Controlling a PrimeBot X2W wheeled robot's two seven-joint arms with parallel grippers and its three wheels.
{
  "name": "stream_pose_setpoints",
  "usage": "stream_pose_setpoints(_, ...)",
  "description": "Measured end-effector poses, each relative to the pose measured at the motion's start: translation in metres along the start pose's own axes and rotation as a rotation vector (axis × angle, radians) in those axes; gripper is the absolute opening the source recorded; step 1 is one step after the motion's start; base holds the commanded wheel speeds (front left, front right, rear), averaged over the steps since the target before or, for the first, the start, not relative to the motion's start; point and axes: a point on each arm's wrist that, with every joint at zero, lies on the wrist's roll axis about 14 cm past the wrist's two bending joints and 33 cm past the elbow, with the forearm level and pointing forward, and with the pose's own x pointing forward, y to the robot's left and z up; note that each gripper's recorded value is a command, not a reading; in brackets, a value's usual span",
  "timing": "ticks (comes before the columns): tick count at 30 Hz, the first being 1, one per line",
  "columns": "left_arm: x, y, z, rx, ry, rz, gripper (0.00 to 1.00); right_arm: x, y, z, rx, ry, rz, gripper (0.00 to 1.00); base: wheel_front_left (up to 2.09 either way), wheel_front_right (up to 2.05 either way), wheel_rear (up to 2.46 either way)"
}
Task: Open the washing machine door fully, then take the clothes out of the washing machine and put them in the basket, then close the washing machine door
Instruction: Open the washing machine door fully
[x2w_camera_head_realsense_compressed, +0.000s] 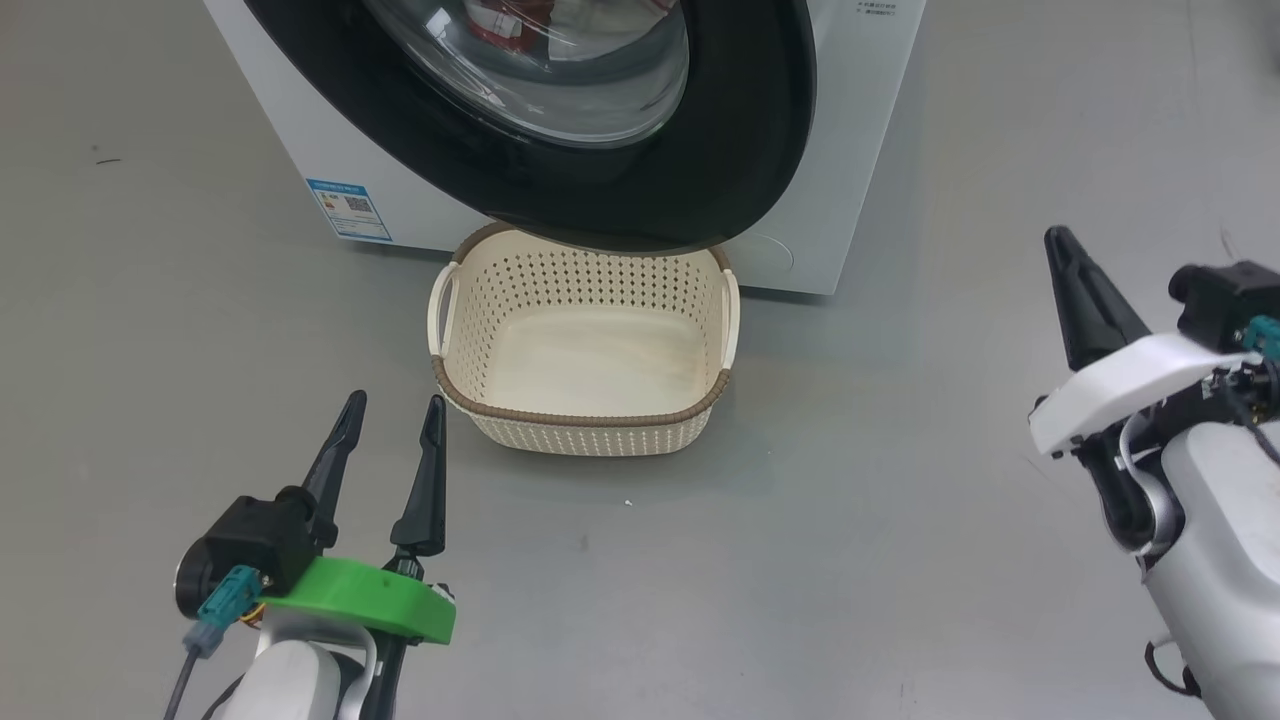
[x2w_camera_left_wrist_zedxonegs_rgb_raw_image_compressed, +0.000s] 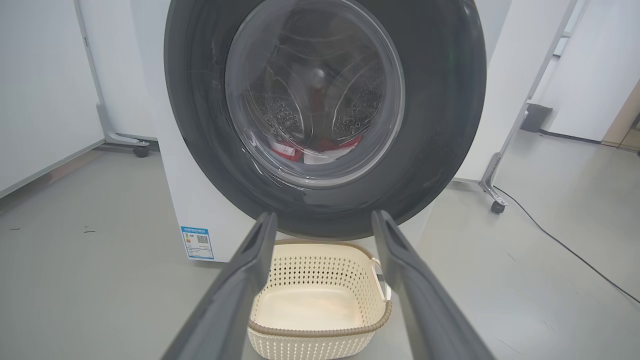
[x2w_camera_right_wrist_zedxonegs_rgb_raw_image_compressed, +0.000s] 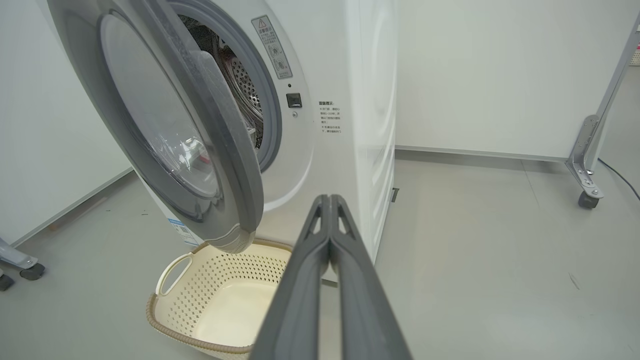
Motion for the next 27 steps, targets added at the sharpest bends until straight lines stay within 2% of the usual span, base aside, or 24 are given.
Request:
stream_pose_setpoints(8,-0.002,0.0,0.007,0.002,-0.022,-0.001,1.0,-0.028,0.001,-0.023,0.027,-0.002,-0.045,0.0,0.0,0.0,0.0)
stream_pose_setpoints(19,-0.008,-0.001,0.008,0.01,-0.024,-0.004,1.0,-0.052,-0.001,-0.024,0.066,-0.039,-0.119,0.0,0.0,0.0,0.0)
stream_pose_setpoints(25,-0.013,0.0,0.008,0.009,-0.023,0.002,1.0,-0.057,0.006,-0.007,0.068,-0.106,-0.123,0.02,0.0,0.0,0.0)
stream_pose_setpoints(26,-0.014,0.0,0.007,0.009,-0.021,0.002,1.0,-0.06,0.006,-0.009,0.061,-0.1,-0.124,0.41,0.0,0.0,0.0)
stream_pose_setpoints(27,-0.014,0.0,0.007,0.008,-0.021,0.001,1.0,-0.062,0.007,-0.011,0.056,-0.095,-0.124,0.93,0.0,0.0,0.0)
